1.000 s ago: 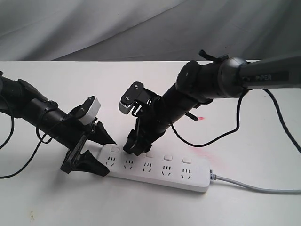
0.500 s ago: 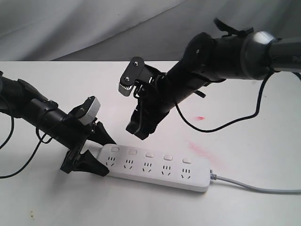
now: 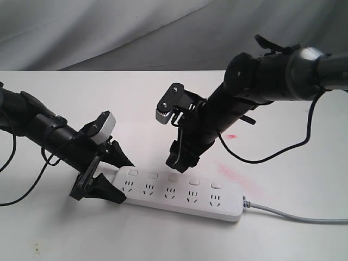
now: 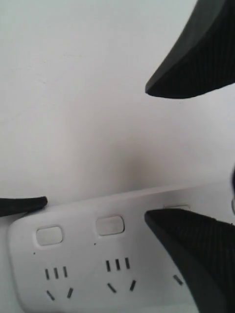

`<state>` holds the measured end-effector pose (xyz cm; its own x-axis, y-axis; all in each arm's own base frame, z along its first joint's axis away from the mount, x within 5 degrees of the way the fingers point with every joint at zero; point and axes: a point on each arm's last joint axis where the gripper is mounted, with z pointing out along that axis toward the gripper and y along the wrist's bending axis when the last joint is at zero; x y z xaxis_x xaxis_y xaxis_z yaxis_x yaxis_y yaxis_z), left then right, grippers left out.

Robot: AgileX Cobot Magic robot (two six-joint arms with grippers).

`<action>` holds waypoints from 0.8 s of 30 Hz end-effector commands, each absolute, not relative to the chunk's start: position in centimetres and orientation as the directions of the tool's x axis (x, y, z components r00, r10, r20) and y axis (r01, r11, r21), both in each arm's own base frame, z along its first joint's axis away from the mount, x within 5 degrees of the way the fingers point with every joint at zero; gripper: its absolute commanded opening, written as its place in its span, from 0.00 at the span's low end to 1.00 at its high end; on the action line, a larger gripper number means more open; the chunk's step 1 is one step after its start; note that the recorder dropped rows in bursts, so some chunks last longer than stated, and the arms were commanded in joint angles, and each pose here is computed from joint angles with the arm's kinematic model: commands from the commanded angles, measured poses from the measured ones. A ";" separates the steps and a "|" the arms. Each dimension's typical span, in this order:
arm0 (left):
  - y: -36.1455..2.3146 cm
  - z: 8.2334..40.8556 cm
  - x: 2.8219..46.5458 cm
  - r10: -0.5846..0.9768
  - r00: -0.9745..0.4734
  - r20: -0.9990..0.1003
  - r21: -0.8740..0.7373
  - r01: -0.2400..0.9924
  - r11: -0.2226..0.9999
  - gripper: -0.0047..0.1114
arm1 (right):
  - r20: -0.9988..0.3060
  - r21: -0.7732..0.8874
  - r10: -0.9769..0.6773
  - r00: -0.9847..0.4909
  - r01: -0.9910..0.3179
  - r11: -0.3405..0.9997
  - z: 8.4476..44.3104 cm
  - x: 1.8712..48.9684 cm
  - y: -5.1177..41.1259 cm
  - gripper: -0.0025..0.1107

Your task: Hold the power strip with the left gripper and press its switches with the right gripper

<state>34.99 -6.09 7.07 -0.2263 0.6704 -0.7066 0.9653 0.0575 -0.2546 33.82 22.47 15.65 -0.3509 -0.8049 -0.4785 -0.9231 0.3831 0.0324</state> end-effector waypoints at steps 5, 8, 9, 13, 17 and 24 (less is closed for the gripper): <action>-4.9 4.1 33.9 0.811 -0.154 -0.565 -0.250 0.968 0.010 0.41 | -0.469 0.071 -0.804 -0.365 -0.923 0.378 14.9 33.6 22.4 0.55; -4.9 4.1 33.9 0.811 -0.154 -0.565 -0.250 0.968 0.010 0.41 | -0.462 0.080 -0.805 -0.372 -0.922 0.380 14.4 33.7 22.4 0.55; -4.9 4.1 33.9 0.811 -0.154 -0.565 -0.250 0.968 0.010 0.41 | -0.463 0.081 -0.804 -0.373 -0.921 0.381 14.4 33.6 22.4 0.55; -4.9 4.1 33.9 0.811 -0.154 -0.565 -0.250 0.968 0.010 0.41 | -0.463 0.081 -0.804 -0.373 -0.921 0.381 14.4 33.6 22.4 0.55; -4.9 4.1 33.9 0.811 -0.154 -0.565 -0.250 0.968 0.010 0.41 | -0.470 0.078 -0.801 -0.372 -0.921 0.382 14.7 33.6 22.4 0.55; -4.9 4.1 33.9 0.811 -0.154 -0.565 -0.250 0.968 0.010 0.41 | -0.493 0.048 -0.793 -0.359 -0.921 0.387 15.7 33.7 22.4 0.55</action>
